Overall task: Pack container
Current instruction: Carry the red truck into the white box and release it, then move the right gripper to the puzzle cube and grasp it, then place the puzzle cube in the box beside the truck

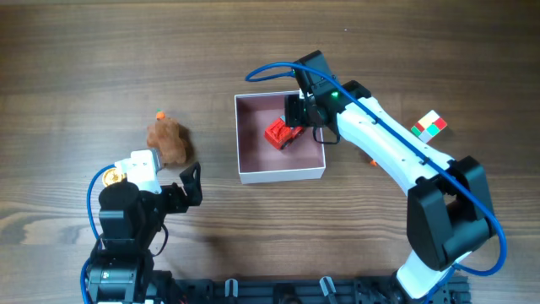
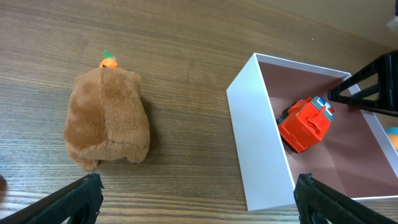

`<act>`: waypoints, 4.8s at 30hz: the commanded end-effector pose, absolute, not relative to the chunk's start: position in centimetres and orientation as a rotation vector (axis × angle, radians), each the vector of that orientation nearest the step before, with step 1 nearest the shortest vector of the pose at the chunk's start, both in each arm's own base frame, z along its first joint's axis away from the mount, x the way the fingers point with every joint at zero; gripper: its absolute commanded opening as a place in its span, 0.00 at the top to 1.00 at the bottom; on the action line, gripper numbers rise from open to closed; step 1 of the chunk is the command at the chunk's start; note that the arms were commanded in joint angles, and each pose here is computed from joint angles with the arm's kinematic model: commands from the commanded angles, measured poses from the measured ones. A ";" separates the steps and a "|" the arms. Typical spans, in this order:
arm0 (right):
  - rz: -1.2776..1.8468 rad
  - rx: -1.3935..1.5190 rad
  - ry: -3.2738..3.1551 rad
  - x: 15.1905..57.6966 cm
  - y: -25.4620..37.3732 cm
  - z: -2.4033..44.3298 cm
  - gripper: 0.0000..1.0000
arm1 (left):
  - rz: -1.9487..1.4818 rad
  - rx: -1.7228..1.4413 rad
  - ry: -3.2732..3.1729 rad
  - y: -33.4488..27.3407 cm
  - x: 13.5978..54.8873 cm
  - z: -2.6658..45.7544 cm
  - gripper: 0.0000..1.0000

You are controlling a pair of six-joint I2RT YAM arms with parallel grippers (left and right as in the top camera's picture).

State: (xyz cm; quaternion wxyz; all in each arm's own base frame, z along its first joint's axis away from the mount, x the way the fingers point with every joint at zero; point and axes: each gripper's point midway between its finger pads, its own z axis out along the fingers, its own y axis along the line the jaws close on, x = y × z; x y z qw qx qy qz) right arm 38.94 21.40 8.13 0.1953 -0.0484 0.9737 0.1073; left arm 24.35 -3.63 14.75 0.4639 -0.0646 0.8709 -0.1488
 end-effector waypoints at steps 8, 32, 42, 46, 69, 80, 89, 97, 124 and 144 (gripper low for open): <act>0.343 -0.738 2.499 34.4 30.7 12.2 0.96 | -0.385 -0.163 2.114 -3.8 24.5 15.9 0.00; -0.080 -0.206 2.713 37.0 23.7 4.3 0.96 | -0.384 -0.163 2.115 -3.8 24.5 15.9 0.00; -0.088 -0.220 2.724 36.8 23.4 4.2 0.96 | -0.384 -0.163 2.115 -3.8 24.5 15.9 0.00; 0.086 -0.412 2.750 35.5 25.7 5.2 0.96 | -0.384 -0.163 2.114 -3.8 24.5 15.9 0.00; -0.038 1.438 2.776 36.1 -11.1 6.6 0.00 | -0.385 -0.163 2.113 -3.8 24.5 15.9 0.00; 0.016 1.198 2.829 38.1 -10.9 2.3 0.00 | -0.385 -0.162 2.110 -3.8 24.6 16.0 0.00; 0.016 1.111 2.841 38.2 -10.9 1.3 0.18 | -0.386 -0.162 2.110 -3.8 24.6 16.0 0.00; 0.015 1.112 2.844 38.1 -10.9 1.3 0.45 | -0.386 -0.162 2.110 -3.8 24.6 16.0 0.00; 0.423 -0.121 2.570 36.8 26.4 20.3 0.96 | -0.385 -0.162 2.111 -3.8 24.6 16.0 0.00; 0.244 -0.077 2.828 39.2 26.5 5.7 0.30 | -0.385 -0.163 2.114 -3.8 24.5 15.9 0.00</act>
